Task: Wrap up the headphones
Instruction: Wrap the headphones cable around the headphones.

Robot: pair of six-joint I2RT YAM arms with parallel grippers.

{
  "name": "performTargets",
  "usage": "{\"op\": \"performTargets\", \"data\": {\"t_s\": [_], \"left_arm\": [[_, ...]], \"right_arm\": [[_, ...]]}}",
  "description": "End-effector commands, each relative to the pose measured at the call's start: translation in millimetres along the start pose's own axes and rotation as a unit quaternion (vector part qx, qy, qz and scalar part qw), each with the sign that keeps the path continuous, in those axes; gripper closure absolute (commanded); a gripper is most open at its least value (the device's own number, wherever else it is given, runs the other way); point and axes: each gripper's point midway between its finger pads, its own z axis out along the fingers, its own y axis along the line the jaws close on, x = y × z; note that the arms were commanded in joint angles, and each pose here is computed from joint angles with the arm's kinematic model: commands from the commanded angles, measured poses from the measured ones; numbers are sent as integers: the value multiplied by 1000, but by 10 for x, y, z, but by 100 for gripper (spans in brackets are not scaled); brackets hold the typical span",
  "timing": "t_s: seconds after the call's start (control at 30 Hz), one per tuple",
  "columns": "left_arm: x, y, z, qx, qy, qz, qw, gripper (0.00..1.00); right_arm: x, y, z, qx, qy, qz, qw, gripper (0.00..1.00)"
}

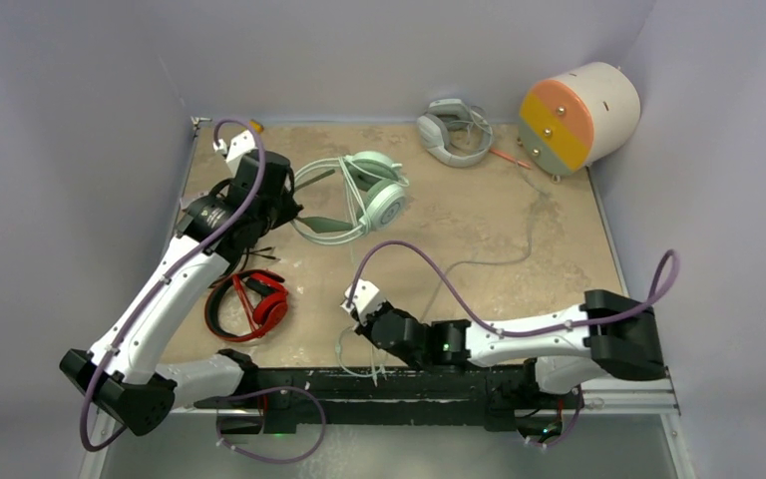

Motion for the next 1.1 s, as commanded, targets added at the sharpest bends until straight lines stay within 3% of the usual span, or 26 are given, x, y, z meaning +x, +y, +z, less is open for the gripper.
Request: {"op": "performTargets", "data": {"t_s": [0.0, 0.2, 0.33, 0.53, 0.77, 1.07], "left_arm": [[-594, -64, -64, -14, -127, -52, 990, 100], [-444, 137, 157, -48, -133, 25, 990, 100], [-139, 158, 415, -62, -76, 79, 992, 100], [348, 148, 653, -51, -1, 137, 989, 100], [818, -113, 738, 26, 72, 221, 972, 100], [1155, -135, 697, 61, 137, 255, 955, 100]], "right_arm": [[-264, -215, -322, 37, -22, -17, 999, 100], [-677, -309, -650, 10, -53, -26, 998, 100], [-894, -397, -762, 12, -52, -83, 995, 98], [-1133, -654, -741, 52, -59, -106, 991, 98], [-1197, -1007, -555, 77, -39, -98, 991, 91], [-1120, -1530, -434, 166, -26, -60, 984, 84]]}}
